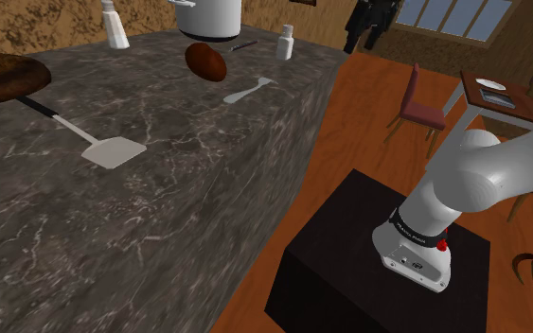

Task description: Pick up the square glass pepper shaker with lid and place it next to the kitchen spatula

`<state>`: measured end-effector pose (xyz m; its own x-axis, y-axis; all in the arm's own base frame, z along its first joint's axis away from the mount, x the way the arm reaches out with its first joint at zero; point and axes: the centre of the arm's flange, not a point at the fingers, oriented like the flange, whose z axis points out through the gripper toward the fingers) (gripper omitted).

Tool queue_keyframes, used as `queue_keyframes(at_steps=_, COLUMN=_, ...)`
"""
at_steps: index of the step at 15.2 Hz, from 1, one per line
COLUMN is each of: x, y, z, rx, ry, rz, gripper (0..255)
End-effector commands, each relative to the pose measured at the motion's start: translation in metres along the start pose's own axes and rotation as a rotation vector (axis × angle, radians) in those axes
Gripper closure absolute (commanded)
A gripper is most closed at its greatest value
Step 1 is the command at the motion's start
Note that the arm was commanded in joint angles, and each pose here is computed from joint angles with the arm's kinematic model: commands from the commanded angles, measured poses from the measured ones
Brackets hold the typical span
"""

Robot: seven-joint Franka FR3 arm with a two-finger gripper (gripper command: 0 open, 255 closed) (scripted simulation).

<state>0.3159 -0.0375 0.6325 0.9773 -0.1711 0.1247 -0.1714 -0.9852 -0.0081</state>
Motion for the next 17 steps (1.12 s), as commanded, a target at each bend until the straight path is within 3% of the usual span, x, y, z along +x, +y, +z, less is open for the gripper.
queue_keyframes(at_steps=1, x=0.000, y=0.000, z=0.000, rx=0.000, ry=0.000, rz=0.000, gripper=0)
queue_keyframes(at_steps=17, x=0.189, y=0.038, z=0.037, rx=0.177, ry=0.128, rz=-0.022, gripper=0)
